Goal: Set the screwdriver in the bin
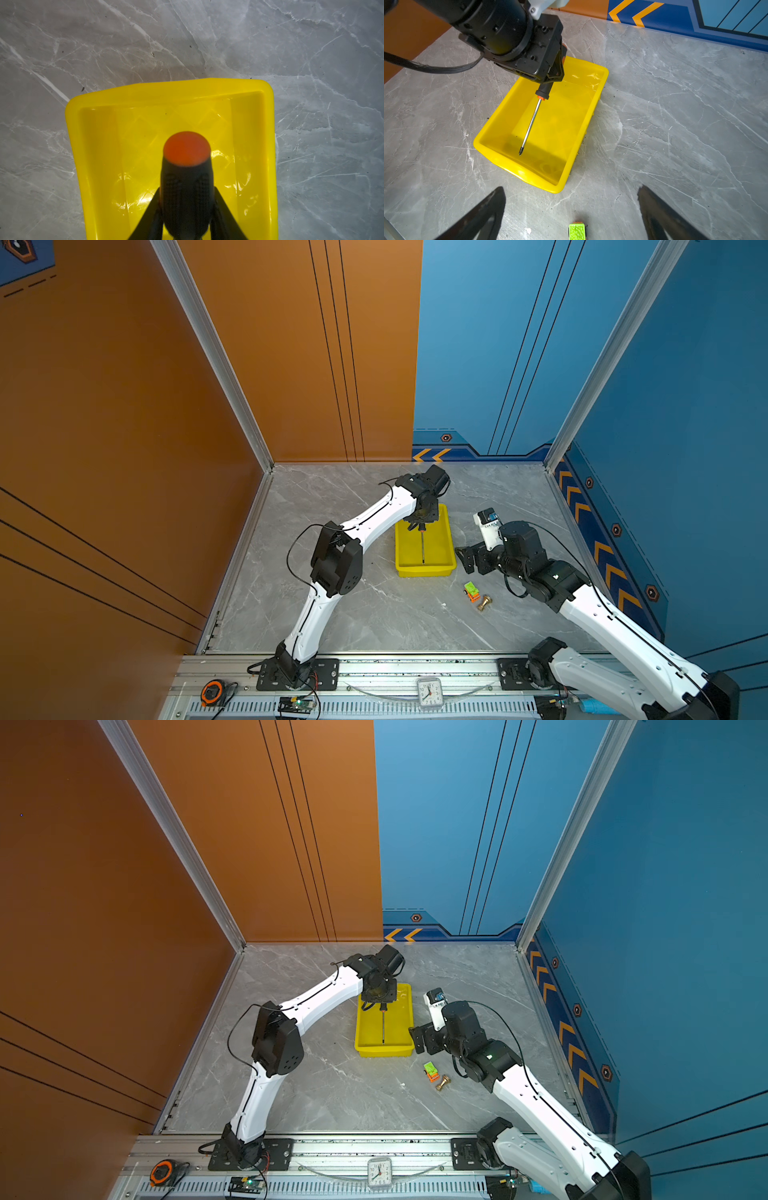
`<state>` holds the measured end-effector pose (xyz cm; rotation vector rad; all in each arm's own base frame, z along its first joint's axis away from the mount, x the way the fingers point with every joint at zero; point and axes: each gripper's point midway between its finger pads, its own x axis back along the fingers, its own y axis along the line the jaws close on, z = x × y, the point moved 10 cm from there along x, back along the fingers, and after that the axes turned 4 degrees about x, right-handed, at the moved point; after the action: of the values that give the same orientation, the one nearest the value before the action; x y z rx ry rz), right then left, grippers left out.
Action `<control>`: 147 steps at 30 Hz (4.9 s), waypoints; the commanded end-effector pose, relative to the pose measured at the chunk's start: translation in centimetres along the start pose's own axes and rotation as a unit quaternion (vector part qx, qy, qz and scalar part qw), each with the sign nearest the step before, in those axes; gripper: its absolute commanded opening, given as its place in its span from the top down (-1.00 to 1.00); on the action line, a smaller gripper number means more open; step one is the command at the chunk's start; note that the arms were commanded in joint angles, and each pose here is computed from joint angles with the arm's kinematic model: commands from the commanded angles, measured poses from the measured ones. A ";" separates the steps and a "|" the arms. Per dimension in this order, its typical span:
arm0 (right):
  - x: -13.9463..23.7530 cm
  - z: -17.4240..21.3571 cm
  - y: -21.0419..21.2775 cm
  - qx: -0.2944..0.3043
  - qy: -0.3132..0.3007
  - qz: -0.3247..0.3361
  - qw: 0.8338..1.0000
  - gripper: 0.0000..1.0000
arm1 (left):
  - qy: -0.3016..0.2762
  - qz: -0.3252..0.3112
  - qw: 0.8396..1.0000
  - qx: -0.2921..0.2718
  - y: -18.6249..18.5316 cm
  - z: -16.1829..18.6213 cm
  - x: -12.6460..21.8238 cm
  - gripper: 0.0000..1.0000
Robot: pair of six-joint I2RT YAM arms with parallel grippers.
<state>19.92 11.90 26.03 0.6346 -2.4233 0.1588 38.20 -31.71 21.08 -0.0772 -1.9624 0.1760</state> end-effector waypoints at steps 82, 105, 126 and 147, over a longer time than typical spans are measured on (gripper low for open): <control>3.7 0.7 -0.5 -0.001 -0.058 0.049 0.997 -1.00 | 0.002 -0.048 0.999 0.004 -0.1 1.7 -3.7 -0.42; 3.9 0.5 -0.7 -0.034 -0.054 0.055 0.996 -0.99 | -0.104 -0.008 0.993 -0.063 8.3 6.9 11.6 -0.96; 4.2 3.1 -4.7 -0.132 -0.081 0.280 0.947 -1.00 | -0.222 -0.102 0.967 0.076 26.7 13.8 12.9 -0.96; -4.9 8.8 -13.3 -0.103 -0.085 0.321 0.938 -1.00 | -0.360 -0.154 0.919 0.034 32.8 11.4 4.6 -0.96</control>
<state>22.90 -0.61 13.83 -0.3410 -2.6002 0.1252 23.20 0.42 14.69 0.4445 -2.4919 0.0554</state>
